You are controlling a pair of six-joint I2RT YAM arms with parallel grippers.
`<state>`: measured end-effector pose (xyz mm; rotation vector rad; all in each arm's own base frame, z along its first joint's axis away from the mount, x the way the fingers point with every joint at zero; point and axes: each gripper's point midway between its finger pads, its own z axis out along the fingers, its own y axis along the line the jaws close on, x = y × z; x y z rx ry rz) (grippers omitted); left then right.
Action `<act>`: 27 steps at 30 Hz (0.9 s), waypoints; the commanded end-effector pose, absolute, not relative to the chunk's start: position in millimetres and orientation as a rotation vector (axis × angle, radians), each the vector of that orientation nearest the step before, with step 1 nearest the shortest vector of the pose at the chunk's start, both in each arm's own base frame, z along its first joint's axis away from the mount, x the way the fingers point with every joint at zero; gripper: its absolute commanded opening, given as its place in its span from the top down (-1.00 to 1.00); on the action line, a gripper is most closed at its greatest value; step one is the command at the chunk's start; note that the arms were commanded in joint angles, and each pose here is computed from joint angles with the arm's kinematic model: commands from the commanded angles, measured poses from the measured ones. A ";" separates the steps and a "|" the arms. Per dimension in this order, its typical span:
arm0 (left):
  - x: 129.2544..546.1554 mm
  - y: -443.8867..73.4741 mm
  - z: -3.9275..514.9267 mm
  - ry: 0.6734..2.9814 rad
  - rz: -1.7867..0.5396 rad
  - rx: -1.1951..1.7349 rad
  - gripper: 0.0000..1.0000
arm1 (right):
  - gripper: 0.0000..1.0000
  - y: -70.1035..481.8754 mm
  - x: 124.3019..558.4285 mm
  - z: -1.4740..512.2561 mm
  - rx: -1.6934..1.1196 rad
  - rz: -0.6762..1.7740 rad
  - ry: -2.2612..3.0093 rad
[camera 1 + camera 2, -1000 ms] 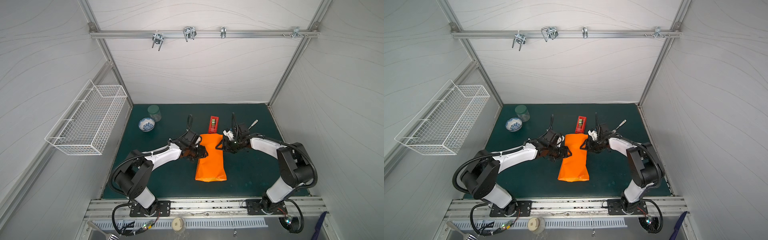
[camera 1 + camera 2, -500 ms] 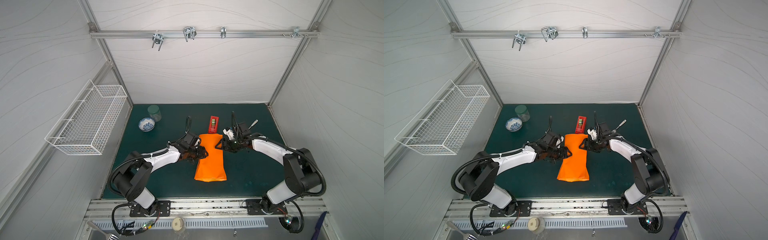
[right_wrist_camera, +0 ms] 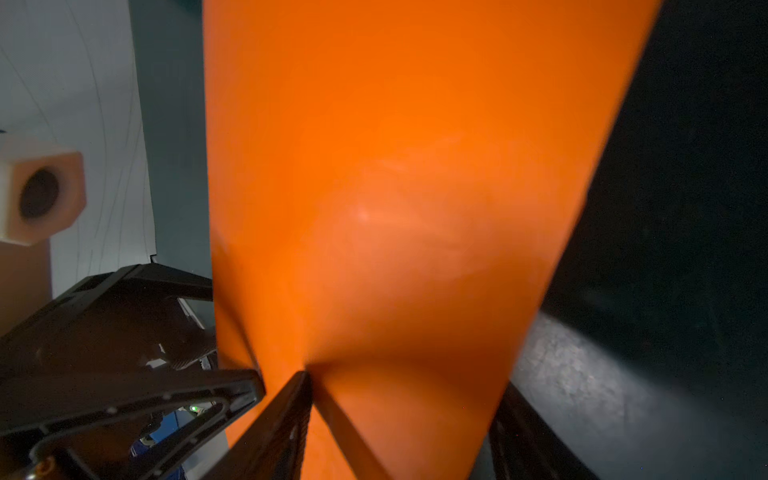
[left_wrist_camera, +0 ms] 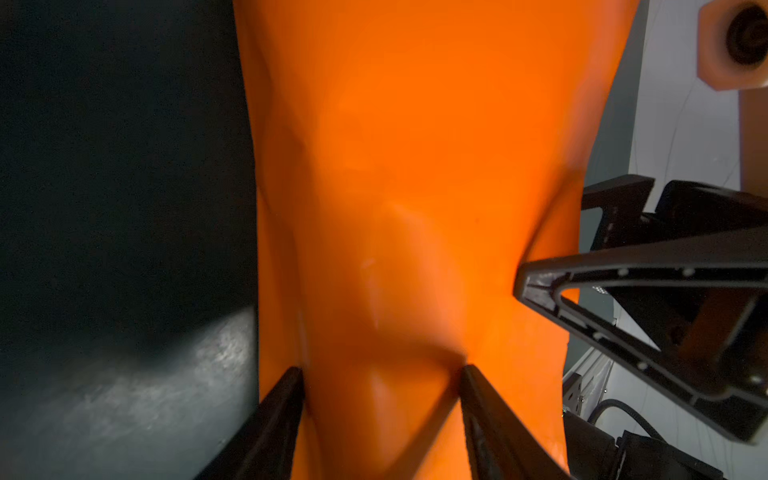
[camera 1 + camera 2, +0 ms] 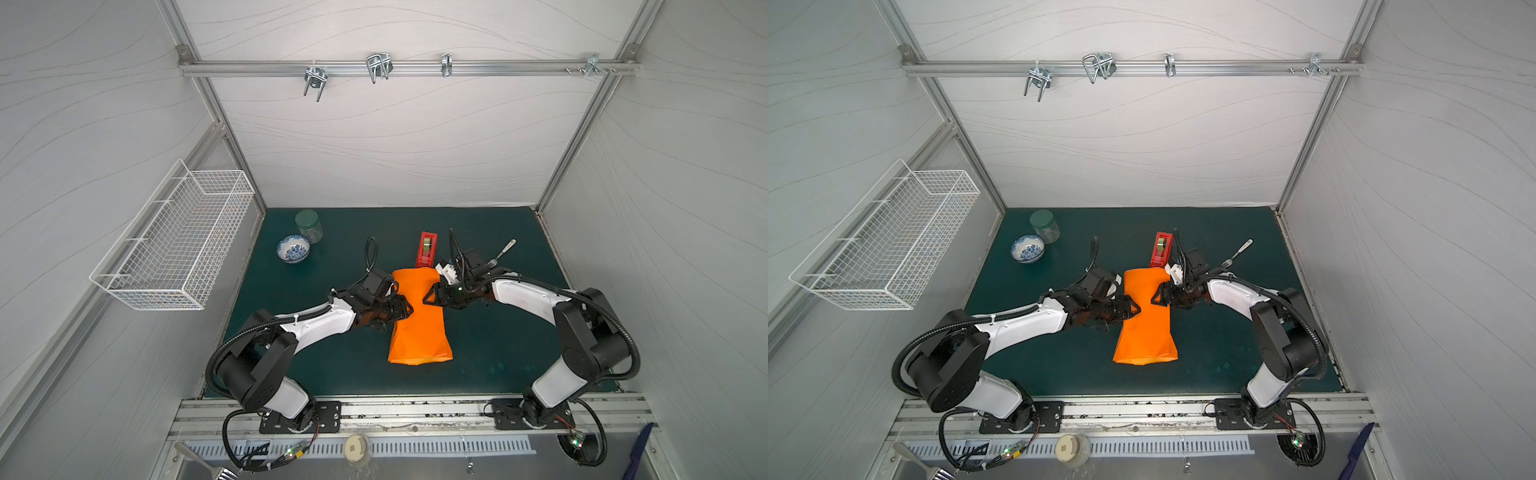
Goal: Wrap the gift box in paper
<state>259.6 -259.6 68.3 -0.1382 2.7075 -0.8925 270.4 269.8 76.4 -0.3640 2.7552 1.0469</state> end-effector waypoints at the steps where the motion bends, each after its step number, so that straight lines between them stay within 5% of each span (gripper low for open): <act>1: 240.0 -226.2 37.2 2.803 -0.691 -0.246 -0.21 | -0.30 295.7 258.4 79.6 -0.443 1.137 2.757; 16: 232.9 -201.7 23.8 2.821 -0.616 -0.321 -0.22 | -0.28 322.4 264.8 82.2 -0.524 1.142 2.747; 27: 249.0 -200.4 53.8 2.753 -0.637 -0.296 -0.40 | -0.21 308.8 261.6 59.2 -0.492 1.098 2.804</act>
